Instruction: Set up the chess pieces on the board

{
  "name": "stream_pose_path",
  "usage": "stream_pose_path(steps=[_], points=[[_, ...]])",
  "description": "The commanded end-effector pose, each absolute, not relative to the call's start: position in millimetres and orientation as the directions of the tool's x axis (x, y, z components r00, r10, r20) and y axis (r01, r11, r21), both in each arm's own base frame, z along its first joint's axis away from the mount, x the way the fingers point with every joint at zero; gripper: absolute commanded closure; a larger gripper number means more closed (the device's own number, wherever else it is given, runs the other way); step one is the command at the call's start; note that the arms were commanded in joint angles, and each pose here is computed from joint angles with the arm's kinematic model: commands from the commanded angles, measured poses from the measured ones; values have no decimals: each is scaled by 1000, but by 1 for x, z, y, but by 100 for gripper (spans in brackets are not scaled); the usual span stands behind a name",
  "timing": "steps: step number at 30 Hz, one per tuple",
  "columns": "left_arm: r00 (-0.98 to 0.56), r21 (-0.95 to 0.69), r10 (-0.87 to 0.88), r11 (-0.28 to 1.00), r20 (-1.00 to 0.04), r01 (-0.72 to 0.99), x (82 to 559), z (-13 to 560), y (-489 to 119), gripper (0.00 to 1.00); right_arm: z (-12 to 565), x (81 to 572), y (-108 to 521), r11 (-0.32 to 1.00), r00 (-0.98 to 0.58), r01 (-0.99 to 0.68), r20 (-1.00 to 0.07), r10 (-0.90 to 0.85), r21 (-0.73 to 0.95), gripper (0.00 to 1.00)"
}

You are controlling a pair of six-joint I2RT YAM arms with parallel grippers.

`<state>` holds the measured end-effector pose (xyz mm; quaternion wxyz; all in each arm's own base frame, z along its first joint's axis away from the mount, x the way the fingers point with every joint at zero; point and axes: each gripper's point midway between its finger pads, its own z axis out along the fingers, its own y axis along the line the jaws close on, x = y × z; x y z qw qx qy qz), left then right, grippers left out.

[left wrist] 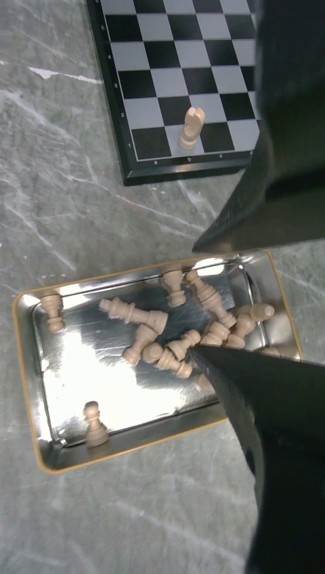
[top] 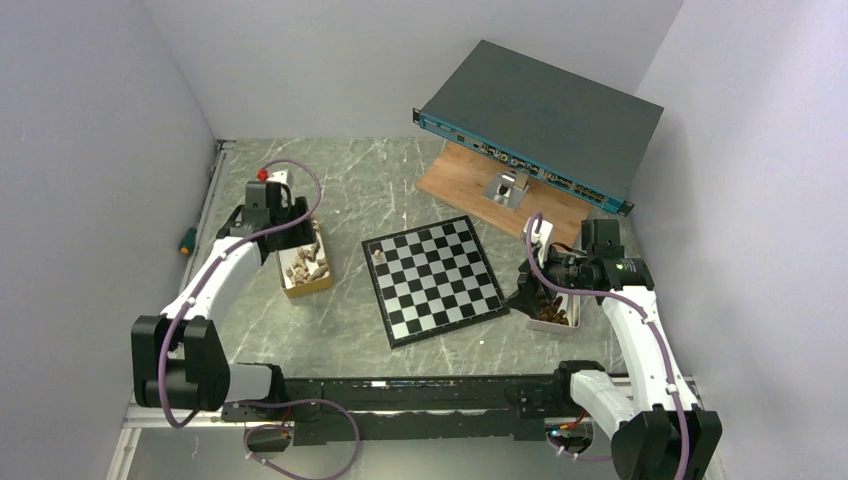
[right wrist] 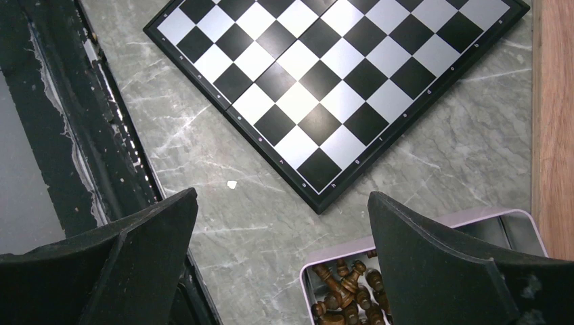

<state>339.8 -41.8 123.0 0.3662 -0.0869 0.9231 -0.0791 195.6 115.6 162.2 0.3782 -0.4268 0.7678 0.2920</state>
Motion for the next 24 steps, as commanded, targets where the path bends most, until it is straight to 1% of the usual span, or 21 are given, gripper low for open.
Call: stream_pose_path(steps=[1, 2, 3, 12, 24], points=[[-728, -165, -191, 980, -658, -108, 351, 134, -35, 56, 167, 203, 116, 462, -313, -883, -841, -442, 86, 0], [-729, -141, -193, 981, -657, -133, 353, 131, -29, 60, 167, 203, 116, 461, -314, -883, -841, -442, 87, 0], [-731, -129, -193, 981, -654, -144, 354, 129, -27, 60, 167, 202, 116, 461, -314, -883, -841, -441, 88, 0], [-772, -85, -195, 980, -606, -180, 366, 102, -19, 61, 167, 202, 116, 462, -313, -883, -841, -442, 86, 0], [-815, -48, -200, 977, -543, -208, 370, 68, -14, 67, 166, 203, 115, 463, -315, -882, -839, -444, 86, 0]])
